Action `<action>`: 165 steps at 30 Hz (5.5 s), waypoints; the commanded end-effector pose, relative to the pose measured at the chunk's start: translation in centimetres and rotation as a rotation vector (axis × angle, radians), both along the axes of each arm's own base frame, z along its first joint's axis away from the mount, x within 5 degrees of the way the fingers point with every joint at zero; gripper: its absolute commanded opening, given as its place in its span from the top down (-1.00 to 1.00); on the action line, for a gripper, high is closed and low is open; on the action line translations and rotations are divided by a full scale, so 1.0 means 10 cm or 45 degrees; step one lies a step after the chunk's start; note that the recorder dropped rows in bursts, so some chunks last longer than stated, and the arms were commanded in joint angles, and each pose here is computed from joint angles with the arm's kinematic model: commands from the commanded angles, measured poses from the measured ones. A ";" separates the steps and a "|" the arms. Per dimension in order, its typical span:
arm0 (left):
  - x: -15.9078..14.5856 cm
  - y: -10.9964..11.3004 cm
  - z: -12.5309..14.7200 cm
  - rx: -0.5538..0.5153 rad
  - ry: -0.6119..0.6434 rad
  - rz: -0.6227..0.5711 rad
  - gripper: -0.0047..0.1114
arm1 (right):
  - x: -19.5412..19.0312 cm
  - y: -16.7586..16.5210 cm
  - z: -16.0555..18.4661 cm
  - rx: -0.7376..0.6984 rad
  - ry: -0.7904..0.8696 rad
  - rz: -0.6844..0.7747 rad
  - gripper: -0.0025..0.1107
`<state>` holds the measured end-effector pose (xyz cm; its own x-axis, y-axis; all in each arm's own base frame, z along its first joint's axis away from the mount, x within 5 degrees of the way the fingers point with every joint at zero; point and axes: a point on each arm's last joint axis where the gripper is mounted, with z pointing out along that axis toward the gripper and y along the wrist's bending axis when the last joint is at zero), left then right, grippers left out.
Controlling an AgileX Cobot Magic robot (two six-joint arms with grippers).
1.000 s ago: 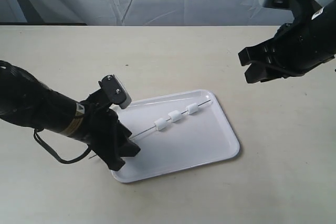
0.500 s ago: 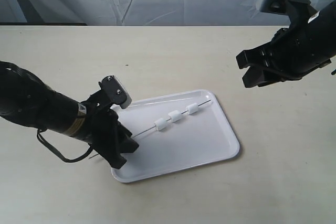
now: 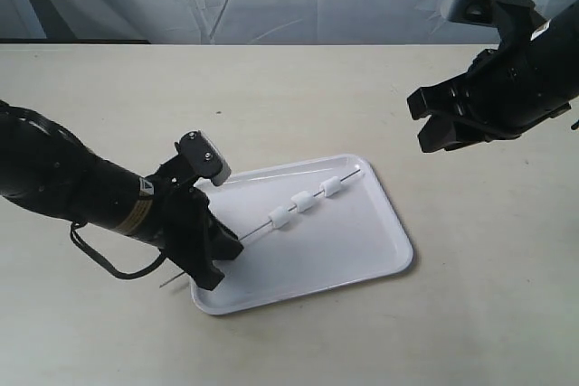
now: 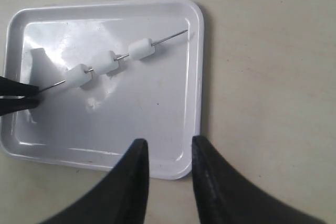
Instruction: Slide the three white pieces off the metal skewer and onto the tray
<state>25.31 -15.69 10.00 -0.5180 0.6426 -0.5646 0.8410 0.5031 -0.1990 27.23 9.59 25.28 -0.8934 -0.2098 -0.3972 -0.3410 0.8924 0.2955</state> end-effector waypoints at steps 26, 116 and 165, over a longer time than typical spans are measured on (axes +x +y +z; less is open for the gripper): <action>-0.07 0.03 0.61 -0.118 -0.108 0.171 0.92 | 0.01 0.08 0.02 0.159 0.016 -0.077 0.45; -1.12 0.38 1.05 -0.432 -0.042 0.286 0.92 | -0.27 0.41 -0.69 1.054 0.245 -0.127 0.58; -1.44 0.56 0.80 -0.392 0.124 0.451 0.92 | 0.22 0.39 -0.27 1.060 0.022 -0.215 0.69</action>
